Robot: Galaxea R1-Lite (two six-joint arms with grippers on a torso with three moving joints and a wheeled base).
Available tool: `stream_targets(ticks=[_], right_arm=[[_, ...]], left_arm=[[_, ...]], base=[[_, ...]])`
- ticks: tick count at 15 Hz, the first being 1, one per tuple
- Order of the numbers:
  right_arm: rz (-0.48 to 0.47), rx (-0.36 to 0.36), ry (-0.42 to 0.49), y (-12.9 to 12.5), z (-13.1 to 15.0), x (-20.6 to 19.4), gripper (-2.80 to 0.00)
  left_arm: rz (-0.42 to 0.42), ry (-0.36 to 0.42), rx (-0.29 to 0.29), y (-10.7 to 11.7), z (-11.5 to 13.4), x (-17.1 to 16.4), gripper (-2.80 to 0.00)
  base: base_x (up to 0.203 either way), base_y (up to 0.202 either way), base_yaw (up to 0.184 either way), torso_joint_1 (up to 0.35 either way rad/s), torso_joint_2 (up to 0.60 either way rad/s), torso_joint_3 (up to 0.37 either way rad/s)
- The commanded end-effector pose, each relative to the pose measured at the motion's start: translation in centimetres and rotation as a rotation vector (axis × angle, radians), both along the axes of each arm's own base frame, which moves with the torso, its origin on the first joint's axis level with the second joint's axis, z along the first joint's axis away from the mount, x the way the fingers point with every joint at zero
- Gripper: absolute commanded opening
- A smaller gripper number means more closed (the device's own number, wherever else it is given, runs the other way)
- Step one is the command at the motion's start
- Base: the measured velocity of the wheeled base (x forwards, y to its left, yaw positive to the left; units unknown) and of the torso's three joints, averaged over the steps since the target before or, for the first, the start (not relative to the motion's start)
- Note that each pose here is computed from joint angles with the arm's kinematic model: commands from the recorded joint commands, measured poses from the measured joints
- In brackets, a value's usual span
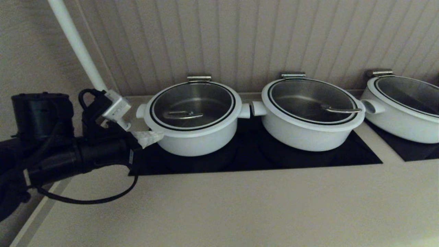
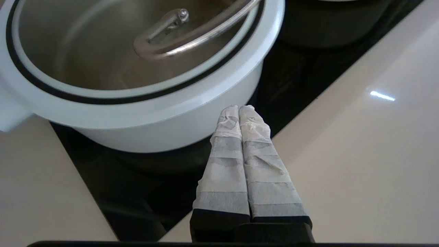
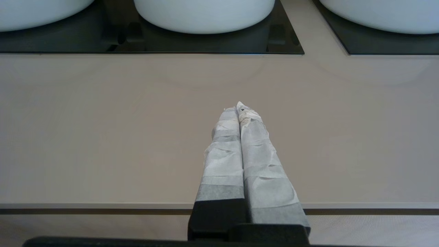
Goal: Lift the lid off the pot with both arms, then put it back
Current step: Open the food pot lid a small opening with the left arm
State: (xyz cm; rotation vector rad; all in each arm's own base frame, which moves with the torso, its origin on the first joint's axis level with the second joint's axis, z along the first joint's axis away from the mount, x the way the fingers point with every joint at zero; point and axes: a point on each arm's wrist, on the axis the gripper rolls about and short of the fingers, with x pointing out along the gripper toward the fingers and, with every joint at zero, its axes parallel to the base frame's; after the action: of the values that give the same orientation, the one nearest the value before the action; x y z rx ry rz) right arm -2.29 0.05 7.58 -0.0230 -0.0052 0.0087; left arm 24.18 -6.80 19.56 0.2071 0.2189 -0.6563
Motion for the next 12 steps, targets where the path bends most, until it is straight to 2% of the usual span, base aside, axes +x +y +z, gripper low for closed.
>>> stream_targets(ticks=[1,4,8,12], right_arm=[[0.000,-0.002,0.001,0.0,0.0,0.0,-2.80],[0.000,-0.002,0.000,0.0,0.0,0.0,-2.80],[0.000,-0.001,0.000,0.0,0.0,0.0,-2.80],[0.000,0.000,0.001,0.0,0.0,0.0,-2.80]], left_arm=[[-0.002,0.009,-0.001,-0.9,-0.1,1.1,-2.80],[0.022,0.017,-0.019,-2.1,0.1,1.8,-2.80],[0.033,-0.013,-0.034,-2.4,0.1,2.8,-2.80],[0.063,0.001,-0.032,-2.5,-0.4,3.2,-2.80]], base=[[0.000,0.000,0.000,0.000,0.00,0.000],[0.000,0.000,0.000,0.000,0.00,0.000],[0.000,0.000,0.000,0.000,0.00,0.000],[0.000,0.000,0.000,0.000,0.00,0.000]])
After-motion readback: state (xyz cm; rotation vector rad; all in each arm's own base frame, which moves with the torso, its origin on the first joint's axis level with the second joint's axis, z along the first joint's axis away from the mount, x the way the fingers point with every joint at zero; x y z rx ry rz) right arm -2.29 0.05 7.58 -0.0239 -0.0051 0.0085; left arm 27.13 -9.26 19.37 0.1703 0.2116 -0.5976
